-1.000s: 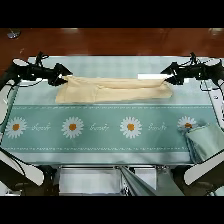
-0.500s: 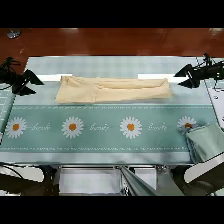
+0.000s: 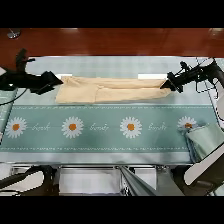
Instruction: Fold the shirts.
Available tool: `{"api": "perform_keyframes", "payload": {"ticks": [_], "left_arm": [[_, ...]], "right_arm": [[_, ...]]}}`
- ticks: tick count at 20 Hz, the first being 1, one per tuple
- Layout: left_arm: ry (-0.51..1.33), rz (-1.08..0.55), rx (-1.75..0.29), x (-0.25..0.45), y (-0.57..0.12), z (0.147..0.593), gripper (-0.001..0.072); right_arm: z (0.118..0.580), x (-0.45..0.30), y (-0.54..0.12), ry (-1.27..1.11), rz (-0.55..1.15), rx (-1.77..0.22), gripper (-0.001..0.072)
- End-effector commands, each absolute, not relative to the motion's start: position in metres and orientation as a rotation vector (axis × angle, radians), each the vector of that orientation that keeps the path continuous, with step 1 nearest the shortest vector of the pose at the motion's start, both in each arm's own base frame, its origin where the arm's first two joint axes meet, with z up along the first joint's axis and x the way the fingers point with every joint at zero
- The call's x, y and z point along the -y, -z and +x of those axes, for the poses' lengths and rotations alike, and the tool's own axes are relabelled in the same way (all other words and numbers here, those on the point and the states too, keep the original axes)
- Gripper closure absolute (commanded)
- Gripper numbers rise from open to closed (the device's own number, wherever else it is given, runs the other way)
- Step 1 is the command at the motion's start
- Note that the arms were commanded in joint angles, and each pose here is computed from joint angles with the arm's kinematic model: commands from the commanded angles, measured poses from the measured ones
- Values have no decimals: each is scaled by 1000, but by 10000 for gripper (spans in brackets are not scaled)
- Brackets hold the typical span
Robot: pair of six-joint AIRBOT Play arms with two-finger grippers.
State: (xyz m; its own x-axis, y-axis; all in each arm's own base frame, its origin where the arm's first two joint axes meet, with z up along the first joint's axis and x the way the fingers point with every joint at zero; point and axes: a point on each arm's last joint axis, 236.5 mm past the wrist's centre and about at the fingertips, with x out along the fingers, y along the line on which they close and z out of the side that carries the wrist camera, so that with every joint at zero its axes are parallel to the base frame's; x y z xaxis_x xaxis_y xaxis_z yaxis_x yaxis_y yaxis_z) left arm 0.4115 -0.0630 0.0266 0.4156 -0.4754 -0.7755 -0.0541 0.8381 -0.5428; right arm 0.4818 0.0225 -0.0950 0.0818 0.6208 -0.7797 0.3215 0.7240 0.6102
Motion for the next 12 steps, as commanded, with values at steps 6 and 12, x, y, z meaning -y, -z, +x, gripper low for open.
{"api": "perform_keyframes", "payload": {"ticks": [6, 12], "left_arm": [[647, -533, -1080, 221, -30, 411, 685], [840, -291, -1031, 355, -29, 393, 686]], "right_arm": [[455, -3, 11, -220, 487, -1452, 682], [358, -2, -66, -152, 459, -1215, 682]]}}
